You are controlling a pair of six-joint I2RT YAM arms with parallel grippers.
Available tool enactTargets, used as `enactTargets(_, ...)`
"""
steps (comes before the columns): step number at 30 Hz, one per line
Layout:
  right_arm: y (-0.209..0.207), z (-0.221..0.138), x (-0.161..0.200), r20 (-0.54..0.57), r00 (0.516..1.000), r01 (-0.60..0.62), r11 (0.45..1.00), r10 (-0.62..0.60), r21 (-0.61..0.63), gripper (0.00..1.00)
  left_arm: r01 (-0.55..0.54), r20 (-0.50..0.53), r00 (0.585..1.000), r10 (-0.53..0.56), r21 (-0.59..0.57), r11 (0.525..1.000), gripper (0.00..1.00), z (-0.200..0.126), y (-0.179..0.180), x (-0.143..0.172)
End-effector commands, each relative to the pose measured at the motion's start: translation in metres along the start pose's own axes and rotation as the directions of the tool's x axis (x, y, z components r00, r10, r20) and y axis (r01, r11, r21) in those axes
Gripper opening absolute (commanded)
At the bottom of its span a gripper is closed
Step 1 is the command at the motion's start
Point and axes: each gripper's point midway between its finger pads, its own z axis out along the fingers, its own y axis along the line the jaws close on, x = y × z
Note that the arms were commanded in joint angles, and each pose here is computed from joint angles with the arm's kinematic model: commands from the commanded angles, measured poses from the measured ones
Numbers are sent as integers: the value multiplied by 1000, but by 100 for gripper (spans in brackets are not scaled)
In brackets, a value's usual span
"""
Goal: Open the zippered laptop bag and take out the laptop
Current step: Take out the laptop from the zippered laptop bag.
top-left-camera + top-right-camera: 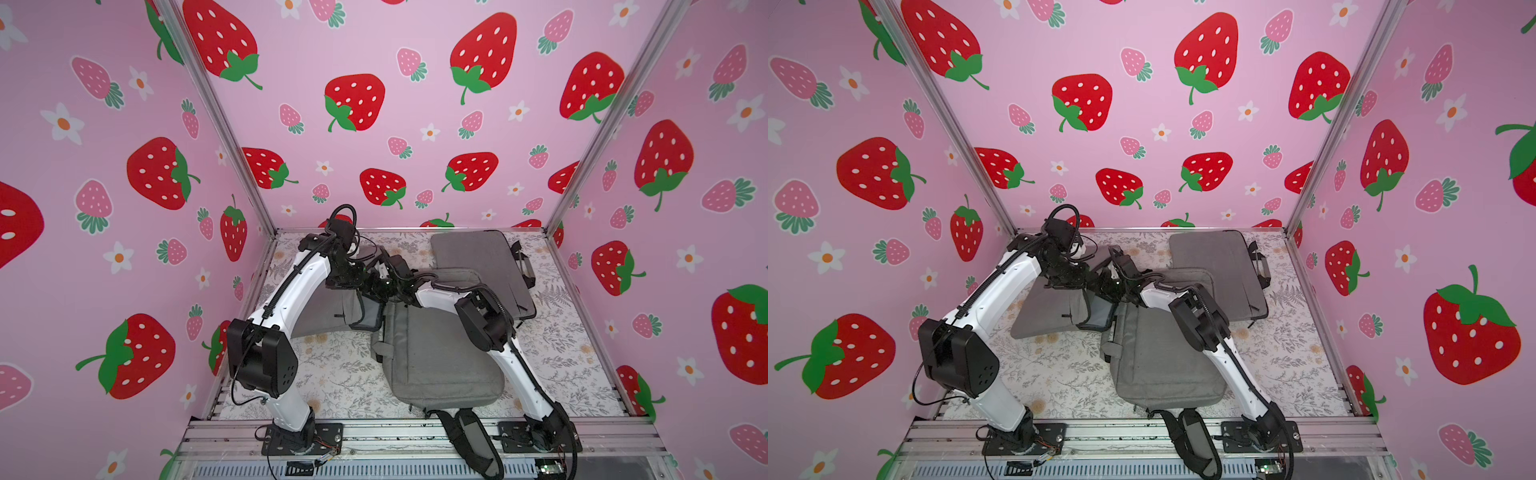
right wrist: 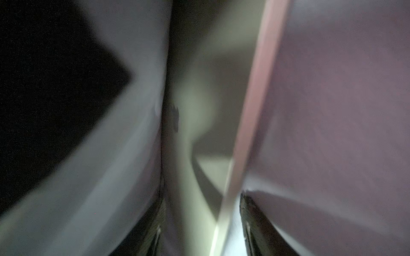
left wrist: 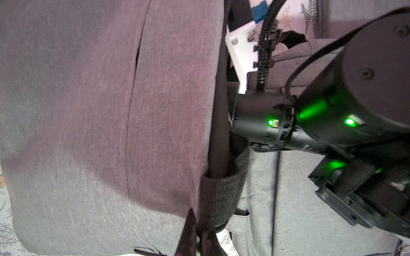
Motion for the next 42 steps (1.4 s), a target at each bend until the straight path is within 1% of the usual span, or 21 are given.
enactTargets(1, -10, 20, 8, -1, 998, -69, 997, 69, 21, 60, -52, 114, 993, 42, 82, 995, 0, -29, -20, -21)
enactTargets(4, 4, 31, -2, 30, 994, -102, 992, 104, -81, 60, -60, 115, 992, 48, 103, 993, 0, -28, -24, -22)
enactTargets(7, 18, 36, -9, 54, 994, -85, 989, 92, -121, 58, -59, 107, 993, 46, 125, 990, 0, -25, -27, -20)
enactTargets(10, 26, 39, -16, 77, 990, -101, 979, 116, -176, 53, -54, 93, 995, 42, 141, 989, 0, -22, -28, -15)
enactTargets(13, 26, 37, -17, 84, 991, -88, 978, 105, -187, 39, -42, 78, 996, 34, 100, 994, 0, -18, -19, -9)
enactTargets(16, 38, 27, -19, 104, 994, -22, 980, 44, -200, 23, -30, 58, 998, 26, 69, 997, 0, -12, -9, -1)
enactTargets(18, 49, 17, -22, 117, 993, 26, 976, -1, -215, 13, -42, 43, 998, 41, 22, 999, 0, -7, 0, 5)
enactTargets(21, 65, -2, -28, 143, 989, 81, 965, -46, -248, 4, -45, 22, 999, 46, -29, 999, 0, 0, 14, 13)
enactTargets(22, 72, -9, -29, 153, 986, 104, 959, -65, -263, 3, -45, 14, 999, 46, -46, 998, 0, 4, 19, 15)
enactTargets(24, 81, -22, -28, 155, 984, 133, 954, -93, -267, 0, -44, -5, 999, 44, -67, 997, 0, 12, 26, 20)
enactTargets(27, 94, -42, -21, 158, 977, 179, 947, -140, -265, 0, -36, -12, 999, 35, -86, 996, 0, 21, 34, 22)
enactTargets(30, 98, -61, -12, 165, 975, 188, 948, -149, -256, 0, -19, -9, 1000, 18, -82, 996, 0, 28, 38, 21)
enactTargets(35, 90, -89, 5, 157, 977, 180, 956, -146, -232, 0, -28, -14, 1000, 28, -69, 997, 0, 38, 38, 18)
enactTargets(42, 79, -136, 7, 156, 977, 179, 959, -147, -220, 0, -106, -60, 993, 100, -107, 989, 0, 58, 50, 23)
